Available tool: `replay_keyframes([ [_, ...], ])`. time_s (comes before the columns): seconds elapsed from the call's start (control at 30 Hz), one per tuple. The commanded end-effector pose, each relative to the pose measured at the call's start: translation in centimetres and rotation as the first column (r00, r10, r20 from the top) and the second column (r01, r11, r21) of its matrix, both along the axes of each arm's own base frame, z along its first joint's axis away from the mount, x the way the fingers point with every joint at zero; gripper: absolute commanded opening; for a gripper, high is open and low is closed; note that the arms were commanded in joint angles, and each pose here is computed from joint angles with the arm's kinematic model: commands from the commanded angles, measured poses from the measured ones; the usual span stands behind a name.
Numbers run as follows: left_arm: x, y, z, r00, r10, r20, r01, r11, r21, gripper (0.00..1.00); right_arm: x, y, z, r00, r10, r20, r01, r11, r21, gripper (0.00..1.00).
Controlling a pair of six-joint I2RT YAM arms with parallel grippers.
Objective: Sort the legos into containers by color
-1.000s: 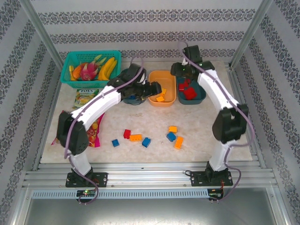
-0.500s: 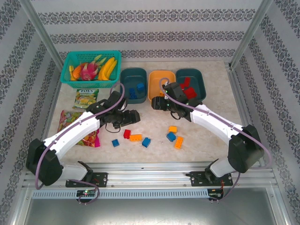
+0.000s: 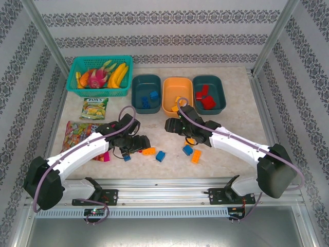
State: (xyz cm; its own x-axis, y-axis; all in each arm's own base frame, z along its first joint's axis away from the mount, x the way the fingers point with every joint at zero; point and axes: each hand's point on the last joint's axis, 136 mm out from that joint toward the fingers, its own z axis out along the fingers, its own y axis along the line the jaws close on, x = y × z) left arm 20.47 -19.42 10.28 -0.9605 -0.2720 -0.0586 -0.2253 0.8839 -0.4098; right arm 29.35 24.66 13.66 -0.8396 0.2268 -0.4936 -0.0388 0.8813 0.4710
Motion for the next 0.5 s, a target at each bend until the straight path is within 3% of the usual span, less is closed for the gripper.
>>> replay_keyframes([
  [0.0,-0.1,-0.7,-0.6,0.998,0.054,-0.038,-0.053,0.998,0.03,0.8,-0.2,-0.2,0.6,0.999,-0.032,0.023,0.032,0.999,0.01,0.76],
  [0.07,-0.6,-0.4,-1.4,0.994,0.069,-0.084,-0.061,0.994,0.092,0.82,-0.5,-0.2,0.6,0.999,-0.031,0.023,0.031,0.999,0.008,0.76],
  [0.23,-1.2,-1.3,-2.8,0.963,0.21,-0.166,-0.199,0.977,0.08,0.84,-0.9,-1.0,0.7,0.998,-0.048,0.034,0.048,0.999,-0.002,0.76],
  [0.37,-2.2,-1.1,-3.7,0.849,0.461,-0.259,-0.461,0.885,0.066,0.87,-0.9,-1.3,1.3,0.997,-0.058,0.049,0.058,0.998,0.005,0.76],
  [0.47,-1.0,-0.7,-2.8,0.773,0.596,-0.219,-0.599,0.798,0.057,0.88,-1.0,-1.2,1.0,0.998,-0.052,0.042,0.052,0.999,0.003,0.76],
])
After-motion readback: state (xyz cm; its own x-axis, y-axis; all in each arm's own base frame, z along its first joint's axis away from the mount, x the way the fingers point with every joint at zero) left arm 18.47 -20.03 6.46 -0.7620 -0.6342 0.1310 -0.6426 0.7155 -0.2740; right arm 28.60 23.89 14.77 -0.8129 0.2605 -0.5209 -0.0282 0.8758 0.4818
